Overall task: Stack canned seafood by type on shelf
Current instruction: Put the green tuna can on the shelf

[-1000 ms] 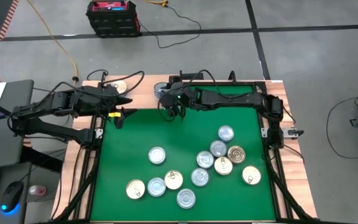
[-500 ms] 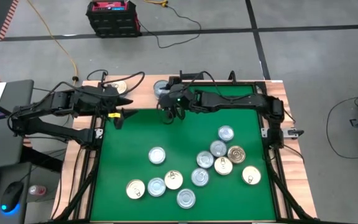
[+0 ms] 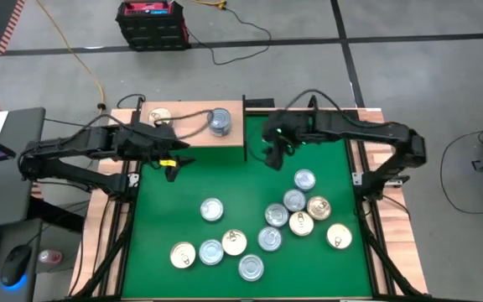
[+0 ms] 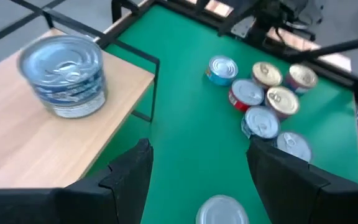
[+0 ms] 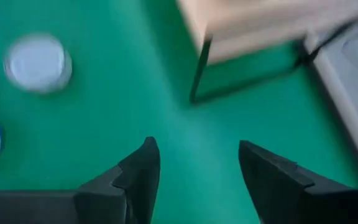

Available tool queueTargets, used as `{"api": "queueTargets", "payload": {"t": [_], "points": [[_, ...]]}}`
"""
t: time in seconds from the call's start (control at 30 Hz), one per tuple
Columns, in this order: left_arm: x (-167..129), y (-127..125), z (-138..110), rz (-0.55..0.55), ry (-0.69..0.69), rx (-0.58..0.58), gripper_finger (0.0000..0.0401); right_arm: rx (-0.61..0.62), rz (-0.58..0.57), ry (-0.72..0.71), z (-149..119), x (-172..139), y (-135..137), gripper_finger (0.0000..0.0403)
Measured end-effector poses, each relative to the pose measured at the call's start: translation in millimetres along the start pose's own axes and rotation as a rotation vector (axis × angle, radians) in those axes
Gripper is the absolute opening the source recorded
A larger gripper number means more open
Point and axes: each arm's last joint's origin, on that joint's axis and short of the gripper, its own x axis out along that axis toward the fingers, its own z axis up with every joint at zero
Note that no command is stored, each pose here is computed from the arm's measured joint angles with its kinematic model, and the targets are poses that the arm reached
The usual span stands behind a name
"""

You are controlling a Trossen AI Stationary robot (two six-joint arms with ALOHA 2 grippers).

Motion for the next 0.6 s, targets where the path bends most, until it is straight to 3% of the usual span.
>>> {"api": "queueTargets", "payload": {"t": [0.2,0.33,0.5,0.6], "points": [[18,-12,9,-0.018,-0.094,0.044,0.0249,0.152,0.059,0.112,-66,11,-12,0.0228],[30,-19,16,-0.031,-0.151,0.100,0.0249,0.252,0.080,0.274,-107,31,-20,0.0218],[45,-25,20,-0.039,-0.177,0.107,0.0249,0.377,0.162,0.408,-143,42,-27,0.0199],[53,-27,20,-0.044,-0.167,0.097,0.0249,0.397,0.132,0.463,-159,46,-29,0.0191]]}}
